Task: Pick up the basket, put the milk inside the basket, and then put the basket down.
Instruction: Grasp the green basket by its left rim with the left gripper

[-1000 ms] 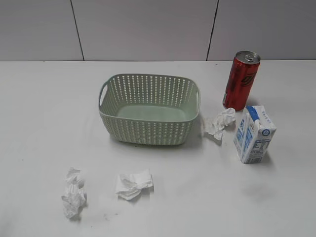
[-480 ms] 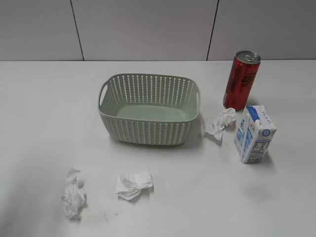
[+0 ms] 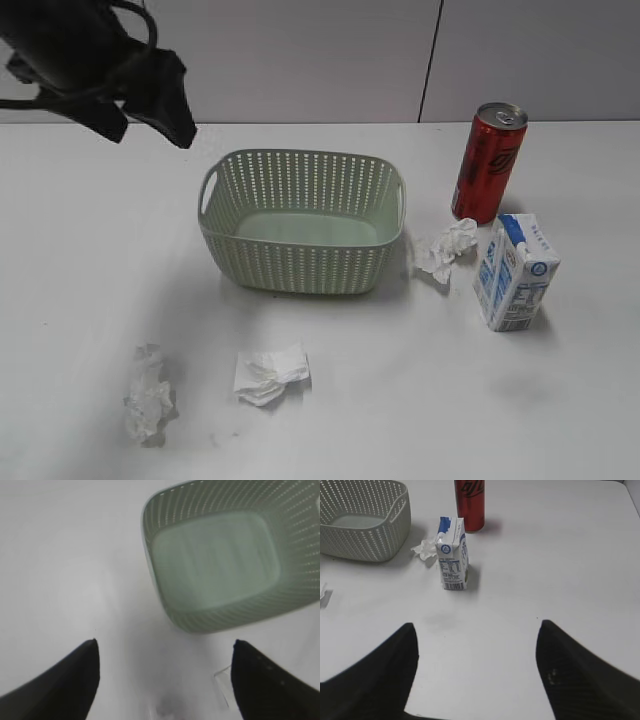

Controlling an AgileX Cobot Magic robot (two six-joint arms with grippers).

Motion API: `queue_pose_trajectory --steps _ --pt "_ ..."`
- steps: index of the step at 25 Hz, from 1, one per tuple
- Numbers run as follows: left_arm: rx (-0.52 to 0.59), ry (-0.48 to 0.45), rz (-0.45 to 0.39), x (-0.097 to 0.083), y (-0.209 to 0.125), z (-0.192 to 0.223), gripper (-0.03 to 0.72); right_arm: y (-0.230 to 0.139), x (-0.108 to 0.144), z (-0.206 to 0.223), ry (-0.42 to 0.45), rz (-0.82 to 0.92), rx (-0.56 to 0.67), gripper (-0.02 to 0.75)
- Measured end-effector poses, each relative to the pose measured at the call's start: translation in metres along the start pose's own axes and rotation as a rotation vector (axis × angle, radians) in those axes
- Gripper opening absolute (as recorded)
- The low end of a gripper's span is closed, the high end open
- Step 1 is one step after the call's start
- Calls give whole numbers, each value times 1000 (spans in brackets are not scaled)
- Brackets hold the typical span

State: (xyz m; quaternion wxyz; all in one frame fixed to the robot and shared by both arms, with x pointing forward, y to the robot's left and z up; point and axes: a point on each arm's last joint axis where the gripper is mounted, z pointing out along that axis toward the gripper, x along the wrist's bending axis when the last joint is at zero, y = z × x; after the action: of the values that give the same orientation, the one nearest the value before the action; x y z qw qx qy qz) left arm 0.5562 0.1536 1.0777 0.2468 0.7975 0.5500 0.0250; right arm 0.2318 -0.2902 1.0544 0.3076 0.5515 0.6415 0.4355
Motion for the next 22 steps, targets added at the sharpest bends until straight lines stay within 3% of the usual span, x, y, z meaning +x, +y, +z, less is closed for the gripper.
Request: queue_pose_trajectory --steps 8,17,19,22 --pt "105 12 -46 17 19 80 603 0 0 0 0 0 0 551" --pt "122 -15 -132 27 17 138 579 0 0 0 0 0 0 551" --pt "103 -15 -156 28 18 142 530 0 0 0 0 0 0 551" --pt "86 -10 -198 29 20 143 355 0 0 0 0 0 0 551"
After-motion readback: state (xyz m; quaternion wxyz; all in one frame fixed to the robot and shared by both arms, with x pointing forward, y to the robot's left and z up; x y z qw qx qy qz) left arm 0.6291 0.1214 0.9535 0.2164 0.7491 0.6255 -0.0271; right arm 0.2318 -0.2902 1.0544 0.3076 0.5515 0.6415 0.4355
